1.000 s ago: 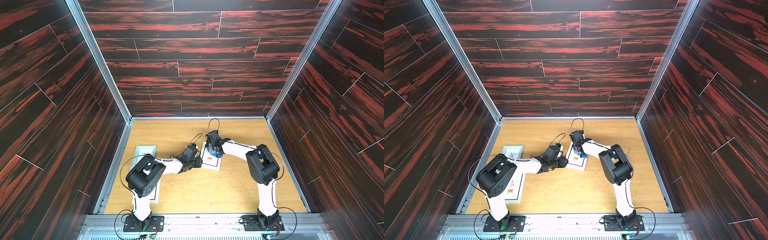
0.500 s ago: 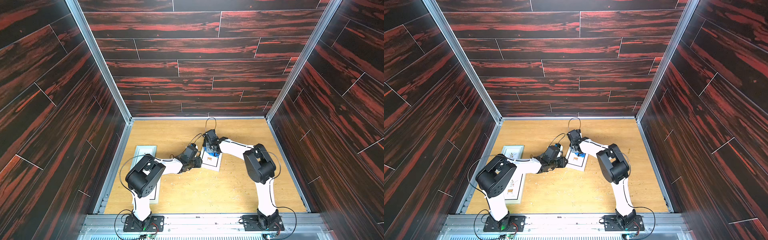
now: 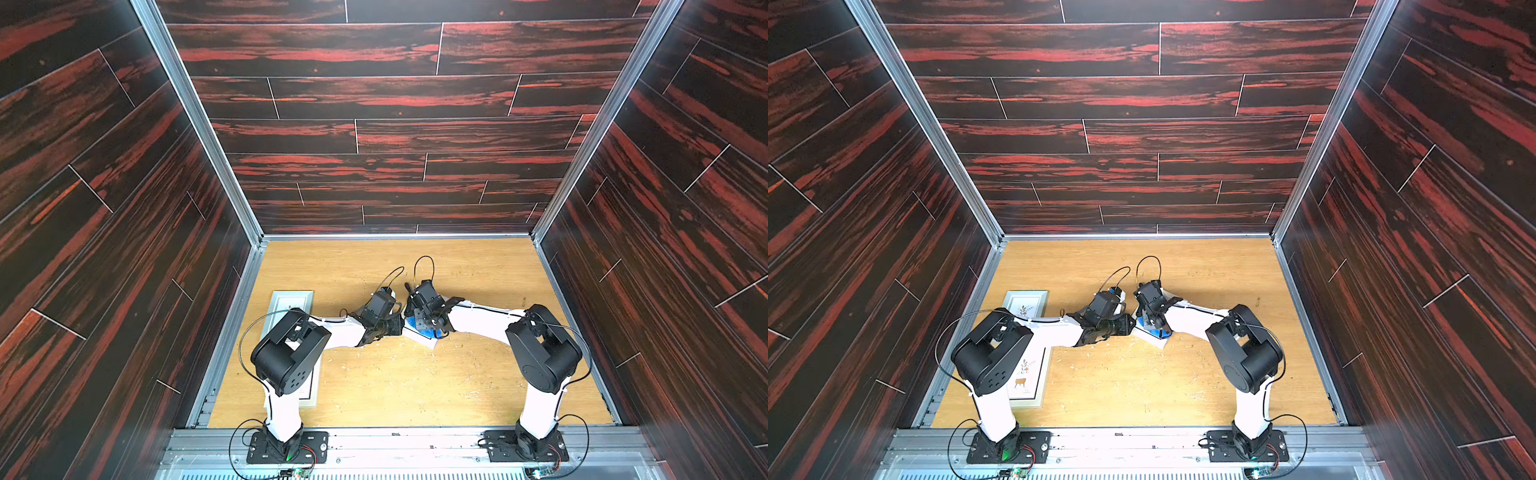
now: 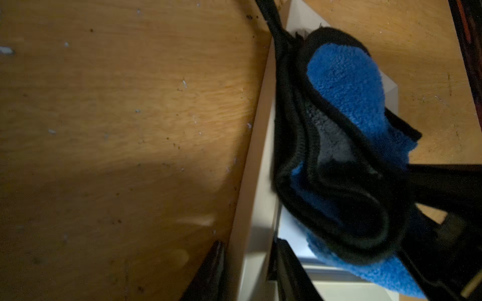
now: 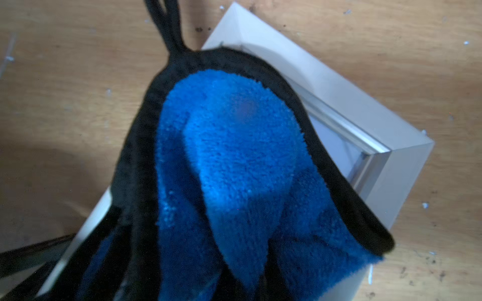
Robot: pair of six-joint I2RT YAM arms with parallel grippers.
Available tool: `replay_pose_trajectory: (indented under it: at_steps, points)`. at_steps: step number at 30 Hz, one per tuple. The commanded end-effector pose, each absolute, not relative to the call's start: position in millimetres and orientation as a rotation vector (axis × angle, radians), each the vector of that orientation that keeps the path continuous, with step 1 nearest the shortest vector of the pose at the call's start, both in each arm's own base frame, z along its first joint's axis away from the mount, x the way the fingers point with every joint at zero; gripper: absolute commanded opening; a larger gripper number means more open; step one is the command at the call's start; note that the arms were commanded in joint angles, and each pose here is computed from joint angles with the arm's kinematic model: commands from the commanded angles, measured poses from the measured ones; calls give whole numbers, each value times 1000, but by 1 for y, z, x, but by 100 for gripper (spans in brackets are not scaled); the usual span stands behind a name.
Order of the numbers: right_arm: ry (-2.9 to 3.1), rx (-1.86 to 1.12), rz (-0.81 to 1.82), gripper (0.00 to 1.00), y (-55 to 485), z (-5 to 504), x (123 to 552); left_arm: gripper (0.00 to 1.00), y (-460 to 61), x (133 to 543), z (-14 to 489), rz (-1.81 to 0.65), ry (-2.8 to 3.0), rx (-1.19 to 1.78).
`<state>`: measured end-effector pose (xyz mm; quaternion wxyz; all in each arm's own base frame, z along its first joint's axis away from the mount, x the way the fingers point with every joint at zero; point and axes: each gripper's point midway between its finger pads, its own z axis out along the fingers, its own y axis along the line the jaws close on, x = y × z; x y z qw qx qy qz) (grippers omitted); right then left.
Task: Wipe the picture frame with a cloth
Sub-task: Wipe the dirt from the picture frame.
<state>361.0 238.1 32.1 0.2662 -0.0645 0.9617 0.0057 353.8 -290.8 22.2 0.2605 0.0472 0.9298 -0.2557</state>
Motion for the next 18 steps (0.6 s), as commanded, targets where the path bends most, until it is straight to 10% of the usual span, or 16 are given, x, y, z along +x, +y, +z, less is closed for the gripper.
replay_pose_trajectory:
  at_steps: [1, 18]
  points:
    - [2627, -114, -110, 0, 209, 24, 375, 36, -251, 313, -31, -501, 2759, 99]
    - [2652, -52, -155, 0, 175, 15, 366, 36, -250, 312, -32, -500, 2758, 90]
